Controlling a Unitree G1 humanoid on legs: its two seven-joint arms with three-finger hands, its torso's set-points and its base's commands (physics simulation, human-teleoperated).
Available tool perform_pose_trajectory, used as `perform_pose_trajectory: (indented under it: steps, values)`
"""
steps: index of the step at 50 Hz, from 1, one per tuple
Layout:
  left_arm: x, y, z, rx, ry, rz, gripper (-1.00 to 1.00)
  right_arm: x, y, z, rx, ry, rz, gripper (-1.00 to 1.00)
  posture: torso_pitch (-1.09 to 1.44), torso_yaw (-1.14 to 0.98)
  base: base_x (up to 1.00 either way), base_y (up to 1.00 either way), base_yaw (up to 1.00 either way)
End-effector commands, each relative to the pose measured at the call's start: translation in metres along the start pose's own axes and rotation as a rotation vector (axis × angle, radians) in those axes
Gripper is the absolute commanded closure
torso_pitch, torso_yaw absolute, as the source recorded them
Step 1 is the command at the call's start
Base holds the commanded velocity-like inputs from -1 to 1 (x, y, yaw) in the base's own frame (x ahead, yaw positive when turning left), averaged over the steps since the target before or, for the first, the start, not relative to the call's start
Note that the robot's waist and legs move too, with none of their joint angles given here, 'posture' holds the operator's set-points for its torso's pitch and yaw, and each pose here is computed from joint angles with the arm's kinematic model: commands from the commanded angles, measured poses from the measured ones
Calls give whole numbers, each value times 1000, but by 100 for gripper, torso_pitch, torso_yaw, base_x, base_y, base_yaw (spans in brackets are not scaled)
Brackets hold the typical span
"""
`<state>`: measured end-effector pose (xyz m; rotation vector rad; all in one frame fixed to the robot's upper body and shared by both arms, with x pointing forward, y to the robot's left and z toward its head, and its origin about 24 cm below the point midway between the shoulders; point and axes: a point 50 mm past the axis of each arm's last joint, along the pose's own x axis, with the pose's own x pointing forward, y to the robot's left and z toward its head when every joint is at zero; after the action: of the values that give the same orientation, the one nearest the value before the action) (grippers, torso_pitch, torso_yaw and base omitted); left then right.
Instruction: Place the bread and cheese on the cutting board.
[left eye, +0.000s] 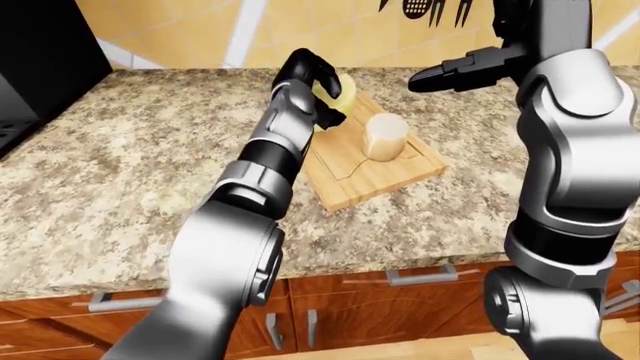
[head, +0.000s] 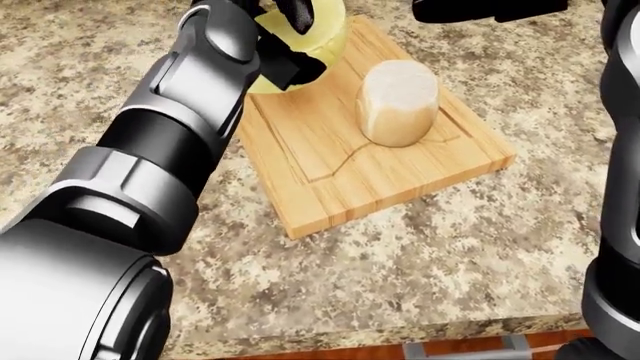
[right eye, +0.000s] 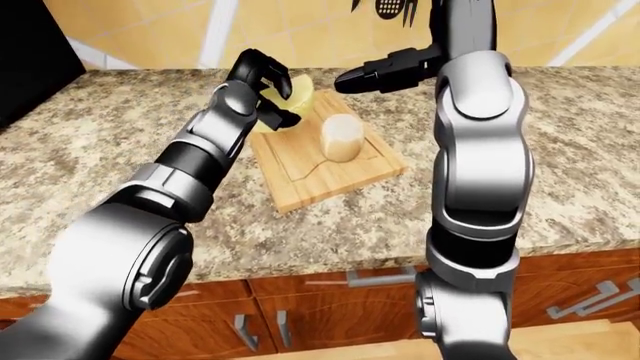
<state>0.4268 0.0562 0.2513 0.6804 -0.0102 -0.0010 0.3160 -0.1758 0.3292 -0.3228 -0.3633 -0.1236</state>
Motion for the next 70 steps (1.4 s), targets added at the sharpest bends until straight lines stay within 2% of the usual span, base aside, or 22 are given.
perform_pose_trajectory:
  steps: [1,29,30,31,49,55,57,65,66,67,70]
  values:
    - [-3,20,34,-17,-131,79,100,-1,-6,18,-5,-83,-28,-100,0,0,0,0,0]
    - [-4,9,29,-12,-121,59,100,-1,-6,17,-2,-82,-29,-100,0,0,0,0,0]
    - [-3,9,28,-7,-116,59,72,-1,-7,17,-3,-82,-30,-100,0,0,0,0,0]
    - [-3,9,27,-6,-109,54,-100,-1,-7,18,-2,-84,-30,-100,0,0,0,0,0]
    - [-4,8,33,-36,-127,50,-100,0,-6,17,-2,-83,-30,-100,0,0,0,0,0]
    - [-4,23,38,-151,-128,59,-100,0,-7,16,-3,-81,-31,-100,0,0,0,0,0]
    - [-3,31,39,-205,-124,74,-100,0,-7,18,-3,-83,-31,-100,0,0,0,0,0]
    - [-1,52,34,-286,-110,106,-100,0,-7,18,-4,-84,-33,-100,0,0,0,0,0]
    - [-1,55,33,-330,-108,103,-100,0,-7,18,-3,-84,-33,-100,0,0,0,0,0]
    - [-1,56,33,-335,-107,103,-100,-1,-7,18,-3,-84,-34,-100,0,0,0,0,0]
    - [-1,67,36,-426,-123,96,-100,-1,-8,18,-2,-82,-37,-100,0,0,0,0,0]
